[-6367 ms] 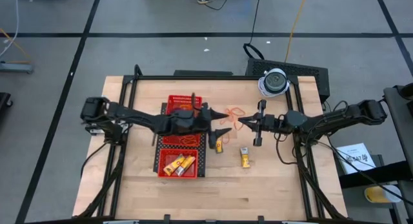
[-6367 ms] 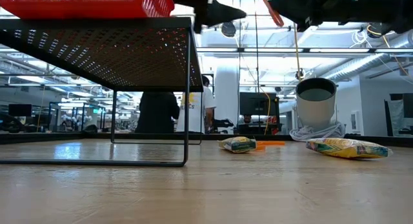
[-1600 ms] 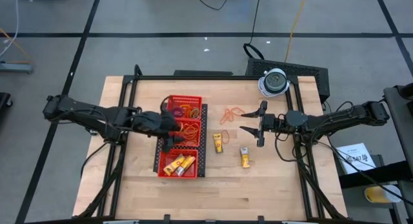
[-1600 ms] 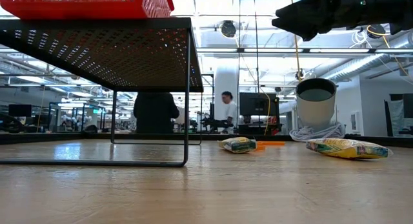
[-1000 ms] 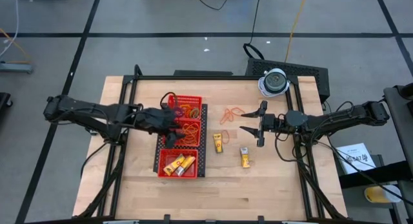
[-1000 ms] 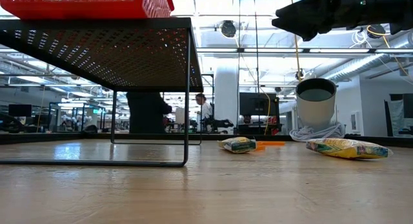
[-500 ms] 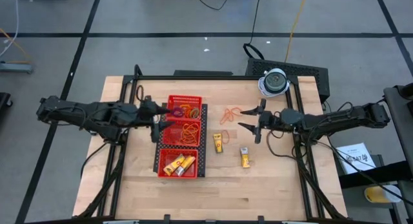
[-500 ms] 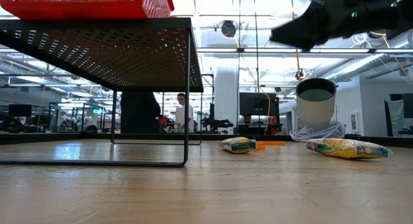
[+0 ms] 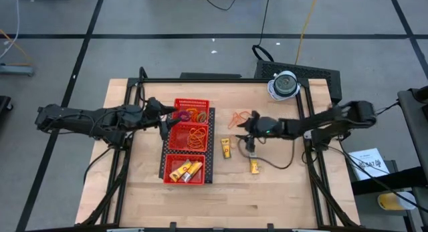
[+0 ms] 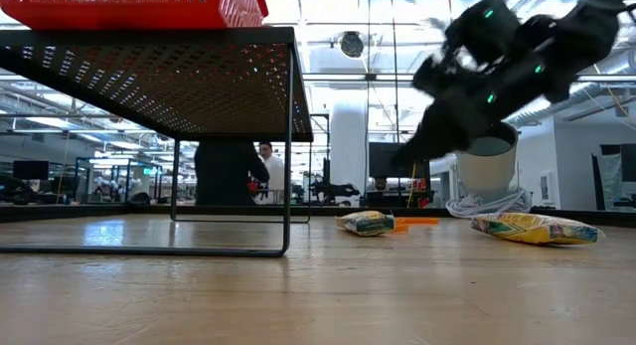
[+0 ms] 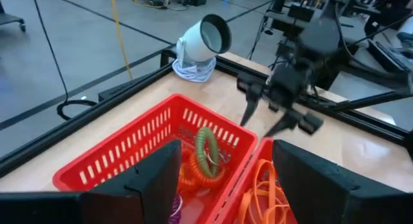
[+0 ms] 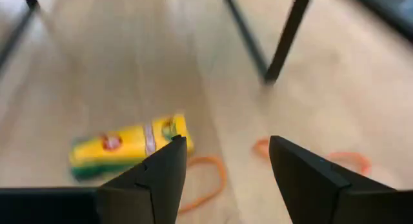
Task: Pick & Place Office Desk Supplies
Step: Put the orange rubber band into the middle red basket on the shelf
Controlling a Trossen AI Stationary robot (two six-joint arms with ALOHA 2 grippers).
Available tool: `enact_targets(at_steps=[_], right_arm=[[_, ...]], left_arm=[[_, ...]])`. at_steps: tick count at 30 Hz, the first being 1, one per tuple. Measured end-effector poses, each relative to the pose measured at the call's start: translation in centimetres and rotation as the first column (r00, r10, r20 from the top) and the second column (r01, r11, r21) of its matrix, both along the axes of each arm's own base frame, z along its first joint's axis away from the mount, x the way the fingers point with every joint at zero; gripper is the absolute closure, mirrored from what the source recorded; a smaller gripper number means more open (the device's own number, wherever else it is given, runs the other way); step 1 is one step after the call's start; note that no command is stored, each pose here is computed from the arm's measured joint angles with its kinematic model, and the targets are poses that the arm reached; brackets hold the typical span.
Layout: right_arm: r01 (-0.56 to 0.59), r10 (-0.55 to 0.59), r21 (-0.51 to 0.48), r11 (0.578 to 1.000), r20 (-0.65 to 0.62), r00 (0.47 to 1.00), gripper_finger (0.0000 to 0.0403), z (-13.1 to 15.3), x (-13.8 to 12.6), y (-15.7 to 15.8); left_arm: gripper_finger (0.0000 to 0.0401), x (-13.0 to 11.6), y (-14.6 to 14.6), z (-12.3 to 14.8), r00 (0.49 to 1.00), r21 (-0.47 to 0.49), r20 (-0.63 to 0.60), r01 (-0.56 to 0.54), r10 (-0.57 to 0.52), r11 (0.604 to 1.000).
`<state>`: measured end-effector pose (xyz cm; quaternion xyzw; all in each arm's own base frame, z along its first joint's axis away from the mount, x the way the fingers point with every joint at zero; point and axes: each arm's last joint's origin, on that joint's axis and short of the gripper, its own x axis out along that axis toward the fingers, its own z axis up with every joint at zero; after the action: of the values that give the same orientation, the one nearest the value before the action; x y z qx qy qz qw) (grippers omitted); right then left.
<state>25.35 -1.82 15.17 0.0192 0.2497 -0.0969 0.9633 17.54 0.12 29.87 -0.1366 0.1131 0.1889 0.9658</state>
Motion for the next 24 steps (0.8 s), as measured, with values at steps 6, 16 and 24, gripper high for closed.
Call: enact_targets(at_steps=[6, 16, 24], right_arm=[[0.000, 0.001, 0.008, 1.000, -0.154, 0.988, 0.0193, -3.7, 1.3, -0.1], [0.012, -0.006, 0.026, 1.000, -0.227, 0.974, 0.0207, -5.8, 1.6, -0.1], [-0.022, 0.034, 0.051, 0.998, -0.242, 0.970, 0.0320, -6.0, 1.5, -0.3]], left_arm=[[0.0146, 0.1, 0.1, -0.1, 1.000, 0.004, -0.007, -0.006, 0.006, 1.000], [0.0146, 0.1, 0.2, -0.1, 1.000, 0.007, -0.007, -0.017, 0.017, 1.000], [0.0146, 0.1, 0.3, 0.0, 0.998, 0.021, 0.006, -0.066, 0.066, 0.998]])
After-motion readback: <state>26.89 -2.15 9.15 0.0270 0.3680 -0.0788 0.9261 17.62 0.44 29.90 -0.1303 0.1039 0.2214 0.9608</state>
